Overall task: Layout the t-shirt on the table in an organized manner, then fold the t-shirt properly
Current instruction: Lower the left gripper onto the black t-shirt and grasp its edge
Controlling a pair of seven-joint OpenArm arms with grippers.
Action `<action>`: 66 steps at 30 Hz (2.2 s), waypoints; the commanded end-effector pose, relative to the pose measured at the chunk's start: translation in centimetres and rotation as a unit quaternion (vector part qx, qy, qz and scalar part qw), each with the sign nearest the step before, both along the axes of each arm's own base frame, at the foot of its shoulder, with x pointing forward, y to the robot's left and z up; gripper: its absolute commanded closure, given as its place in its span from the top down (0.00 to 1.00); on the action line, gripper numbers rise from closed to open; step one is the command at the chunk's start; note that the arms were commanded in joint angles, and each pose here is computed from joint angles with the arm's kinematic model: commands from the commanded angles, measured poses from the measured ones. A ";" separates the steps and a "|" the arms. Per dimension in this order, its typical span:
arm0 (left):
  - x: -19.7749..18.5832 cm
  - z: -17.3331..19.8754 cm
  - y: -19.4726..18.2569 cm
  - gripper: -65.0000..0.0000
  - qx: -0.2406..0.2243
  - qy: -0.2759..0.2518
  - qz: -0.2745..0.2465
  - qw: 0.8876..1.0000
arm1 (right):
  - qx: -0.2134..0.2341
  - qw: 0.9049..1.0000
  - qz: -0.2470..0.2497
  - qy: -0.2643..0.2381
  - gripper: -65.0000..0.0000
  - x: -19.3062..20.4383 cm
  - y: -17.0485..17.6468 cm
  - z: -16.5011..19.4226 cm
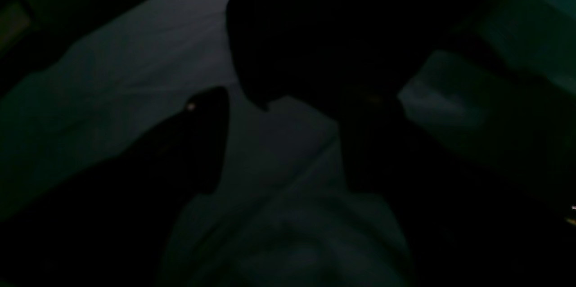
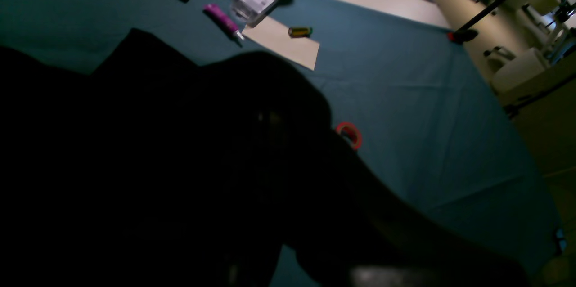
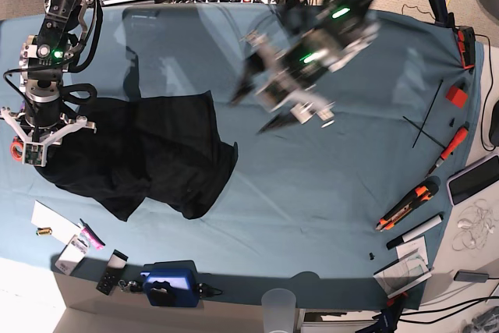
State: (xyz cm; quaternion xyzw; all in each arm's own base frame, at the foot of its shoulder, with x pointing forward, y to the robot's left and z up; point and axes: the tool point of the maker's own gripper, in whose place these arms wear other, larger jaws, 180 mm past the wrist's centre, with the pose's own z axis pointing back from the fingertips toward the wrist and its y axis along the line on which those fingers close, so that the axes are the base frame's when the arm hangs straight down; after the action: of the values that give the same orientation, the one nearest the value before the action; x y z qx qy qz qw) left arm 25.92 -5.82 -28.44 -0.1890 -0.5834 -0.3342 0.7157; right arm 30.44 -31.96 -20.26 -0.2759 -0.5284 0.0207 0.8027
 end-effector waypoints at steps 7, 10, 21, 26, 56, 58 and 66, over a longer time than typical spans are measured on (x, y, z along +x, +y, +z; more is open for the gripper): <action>0.6 -2.0 -6.0 0.61 -0.048 0.080 -0.025 0.995 | -0.019 0.999 0.003 -0.027 0.00 0.3 -0.2 1.8; 1.9 -3.0 -7.3 0.61 -0.047 0.107 -0.006 0.993 | -0.029 0.999 -0.004 -0.023 0.00 0.2 -0.6 1.7; 4.4 -6.2 -9.9 0.61 -0.037 0.198 -0.001 0.980 | -0.044 0.999 -0.012 -0.004 0.00 -0.6 -1.0 0.9; 5.9 -7.9 -9.5 0.61 -0.026 0.221 0.018 0.975 | -0.044 0.999 -0.012 -0.004 0.00 -0.6 -1.0 0.9; 10.0 -9.0 -8.7 0.43 0.027 0.161 0.091 0.982 | -0.043 0.999 -0.012 -0.004 0.00 -0.6 -1.0 0.8; 10.3 -8.8 -8.6 0.33 0.029 0.154 0.094 0.983 | -0.043 0.999 -0.012 -0.004 0.00 -0.6 -1.0 0.8; 11.1 -8.5 -7.9 0.00 0.068 0.117 0.097 0.986 | -0.043 0.999 -0.012 -0.004 0.00 -0.6 -1.0 0.9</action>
State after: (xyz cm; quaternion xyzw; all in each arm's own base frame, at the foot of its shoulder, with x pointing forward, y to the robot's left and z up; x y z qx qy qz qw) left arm 35.81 -12.88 -38.93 -0.1188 -0.4647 -0.2865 0.8294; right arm 29.48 -32.72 -21.08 -0.3049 -0.5057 0.0299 0.8065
